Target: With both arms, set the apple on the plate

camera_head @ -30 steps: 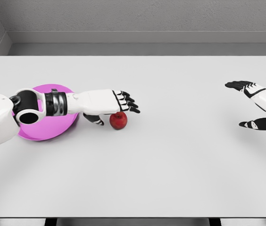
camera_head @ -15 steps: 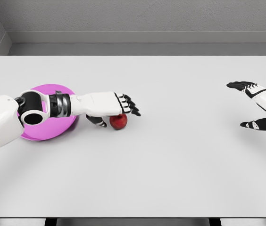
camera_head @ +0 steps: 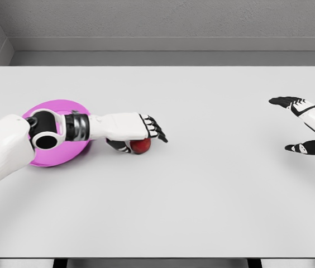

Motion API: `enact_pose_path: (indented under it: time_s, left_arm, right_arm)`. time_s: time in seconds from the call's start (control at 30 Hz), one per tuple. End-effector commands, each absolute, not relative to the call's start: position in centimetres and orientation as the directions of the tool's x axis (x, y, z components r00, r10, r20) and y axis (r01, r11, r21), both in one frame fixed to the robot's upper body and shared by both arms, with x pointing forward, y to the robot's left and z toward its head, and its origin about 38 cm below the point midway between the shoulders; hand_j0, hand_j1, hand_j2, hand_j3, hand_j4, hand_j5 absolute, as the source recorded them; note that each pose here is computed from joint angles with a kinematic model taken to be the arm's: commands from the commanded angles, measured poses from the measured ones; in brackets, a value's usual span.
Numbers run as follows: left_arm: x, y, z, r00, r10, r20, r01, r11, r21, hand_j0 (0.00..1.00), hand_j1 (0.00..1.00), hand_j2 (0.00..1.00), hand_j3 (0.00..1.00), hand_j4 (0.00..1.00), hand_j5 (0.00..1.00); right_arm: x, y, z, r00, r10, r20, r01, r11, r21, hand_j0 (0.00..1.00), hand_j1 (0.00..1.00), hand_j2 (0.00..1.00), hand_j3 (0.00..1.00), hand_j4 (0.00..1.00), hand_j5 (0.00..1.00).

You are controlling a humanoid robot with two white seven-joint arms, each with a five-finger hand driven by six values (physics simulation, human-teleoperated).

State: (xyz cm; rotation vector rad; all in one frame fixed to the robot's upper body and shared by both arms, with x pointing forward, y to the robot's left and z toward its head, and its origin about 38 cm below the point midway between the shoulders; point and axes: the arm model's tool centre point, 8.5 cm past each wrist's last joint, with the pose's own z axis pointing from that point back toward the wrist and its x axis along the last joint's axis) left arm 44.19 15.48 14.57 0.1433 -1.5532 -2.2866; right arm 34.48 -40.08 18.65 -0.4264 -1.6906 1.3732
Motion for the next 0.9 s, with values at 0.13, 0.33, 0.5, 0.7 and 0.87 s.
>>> enact_pose_path:
  time_s: [0.13, 0.33, 0.5, 0.7, 0.87]
  left_arm:
    - [44.2, 15.1, 14.2, -0.923, -0.359, 0.139, 0.263, -0.325, 0.909, 0.76, 0.76, 0.76, 0.76, 0.76, 0.76]
    - [44.2, 15.7, 14.2, -0.919, -0.368, 0.141, 0.269, -0.324, 0.907, 0.61, 0.61, 0.61, 0.61, 0.61, 0.61]
    - [44.3, 15.8, 14.3, -0.919, -0.370, 0.138, 0.268, -0.325, 0.907, 0.59, 0.59, 0.59, 0.59, 0.59, 0.59]
    - [44.3, 15.7, 14.4, -0.920, -0.366, 0.136, 0.264, -0.324, 0.909, 0.59, 0.59, 0.59, 0.59, 0.59, 0.59]
    - [44.7, 15.6, 15.3, -0.924, -0.364, 0.118, 0.244, -0.324, 0.914, 0.59, 0.59, 0.59, 0.59, 0.59, 0.59]
  right_arm:
    - [34.5, -40.1, 18.7, -0.544, 0.725, 0.423, -0.258, 0.335, -0.906, 1.00, 1.00, 1.00, 1.00, 1.00, 1.00]
    - [34.5, -40.3, 18.6, -0.538, 0.727, 0.426, -0.261, 0.336, -0.905, 1.00, 1.00, 1.00, 1.00, 1.00, 1.00]
    - [34.5, -40.3, 18.6, -0.538, 0.727, 0.426, -0.261, 0.336, -0.905, 1.00, 1.00, 1.00, 1.00, 1.00, 1.00]
    - [34.5, -40.3, 18.6, -0.538, 0.727, 0.426, -0.261, 0.336, -0.905, 1.00, 1.00, 1.00, 1.00, 1.00, 1.00]
    - [34.5, -40.3, 18.6, -0.538, 0.727, 0.427, -0.261, 0.337, -0.904, 1.00, 1.00, 1.00, 1.00, 1.00, 1.00]
